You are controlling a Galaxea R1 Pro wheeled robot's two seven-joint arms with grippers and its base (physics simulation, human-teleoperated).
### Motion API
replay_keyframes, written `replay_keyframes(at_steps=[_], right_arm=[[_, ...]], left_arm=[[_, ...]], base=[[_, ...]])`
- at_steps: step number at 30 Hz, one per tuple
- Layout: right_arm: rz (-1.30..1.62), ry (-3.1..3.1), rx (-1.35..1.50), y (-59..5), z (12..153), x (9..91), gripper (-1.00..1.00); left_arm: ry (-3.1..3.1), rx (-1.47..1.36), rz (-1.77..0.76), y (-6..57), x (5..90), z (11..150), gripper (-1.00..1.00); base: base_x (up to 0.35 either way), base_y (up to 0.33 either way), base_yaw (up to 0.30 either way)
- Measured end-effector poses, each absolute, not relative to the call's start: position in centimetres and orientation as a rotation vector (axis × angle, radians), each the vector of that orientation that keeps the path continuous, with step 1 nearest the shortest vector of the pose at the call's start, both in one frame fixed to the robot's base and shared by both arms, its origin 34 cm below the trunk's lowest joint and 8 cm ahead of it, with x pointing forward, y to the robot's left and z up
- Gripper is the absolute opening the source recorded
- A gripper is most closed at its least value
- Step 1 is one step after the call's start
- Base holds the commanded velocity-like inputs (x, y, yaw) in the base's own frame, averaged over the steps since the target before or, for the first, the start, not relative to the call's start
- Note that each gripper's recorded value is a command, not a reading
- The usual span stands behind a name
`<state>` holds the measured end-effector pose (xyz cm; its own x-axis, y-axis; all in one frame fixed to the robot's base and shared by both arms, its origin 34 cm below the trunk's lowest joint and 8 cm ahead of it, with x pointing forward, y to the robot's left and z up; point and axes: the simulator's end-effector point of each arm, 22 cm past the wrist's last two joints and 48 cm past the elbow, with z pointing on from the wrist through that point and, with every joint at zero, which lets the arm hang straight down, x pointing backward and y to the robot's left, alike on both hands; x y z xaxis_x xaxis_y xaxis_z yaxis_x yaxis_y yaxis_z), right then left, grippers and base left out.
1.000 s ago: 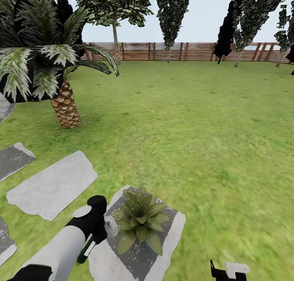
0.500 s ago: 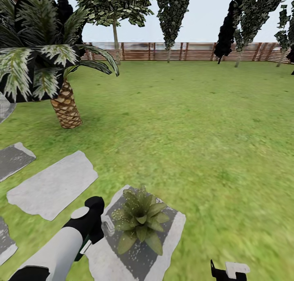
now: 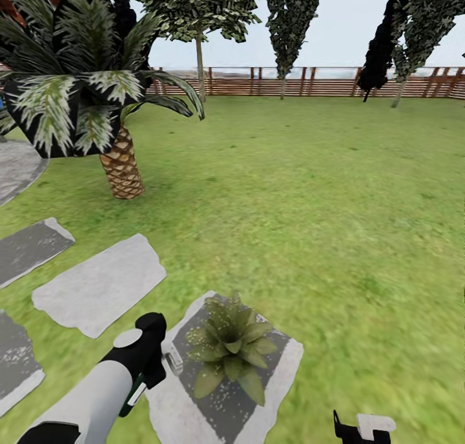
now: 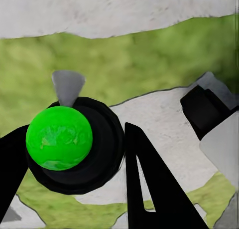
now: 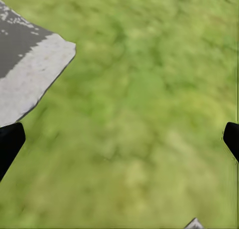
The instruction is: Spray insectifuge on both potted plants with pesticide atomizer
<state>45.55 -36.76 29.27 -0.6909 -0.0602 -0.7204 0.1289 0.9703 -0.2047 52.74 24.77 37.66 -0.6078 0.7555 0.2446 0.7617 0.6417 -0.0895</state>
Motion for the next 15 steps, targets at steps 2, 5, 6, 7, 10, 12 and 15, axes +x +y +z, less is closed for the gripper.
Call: replay_keyframes(at_steps=[2,5,6,7,10,12,15], right_arm=[[-0.306,2.314,0.047,-36.8,29.3,45.6,1.00],[-0.306,2.314,0.047,-36.8,29.3,45.6,1.00],[-0.306,2.315,0.046,-36.8,29.3,45.5,1.00],[-0.305,2.315,0.046,-36.8,29.3,45.5,1.00],[-0.305,2.315,0.047,-36.8,29.3,45.5,1.00],[-0.305,2.315,0.046,-36.8,29.3,45.5,1.00],[-0.305,2.315,0.047,-36.7,29.2,45.5,1.00]], left_arm=[[-2.613,-1.221,-0.041,24.9,52.9,37.6,-1.00],[-2.636,-1.221,-0.090,25.6,53.5,37.5,-1.00],[-2.639,-1.217,-0.085,25.5,53.5,37.3,-1.00],[-2.639,-1.208,-0.068,25.3,53.1,37.1,-1.00],[-2.625,-1.204,-0.078,25.6,52.1,36.2,-1.00],[-2.618,-1.206,-0.108,26.0,51.7,35.6,-1.00],[-2.642,-1.183,-0.071,25.5,51.4,35.3,-1.00]], base=[[0.000,-0.237,0.001],[0.000,-0.182,0.000],[0.000,-0.064,0.000],[0.000,-0.041,0.000],[0.000,-0.017,0.000],[0.000,-0.050,0.000],[0.000,-0.208,0.000]])
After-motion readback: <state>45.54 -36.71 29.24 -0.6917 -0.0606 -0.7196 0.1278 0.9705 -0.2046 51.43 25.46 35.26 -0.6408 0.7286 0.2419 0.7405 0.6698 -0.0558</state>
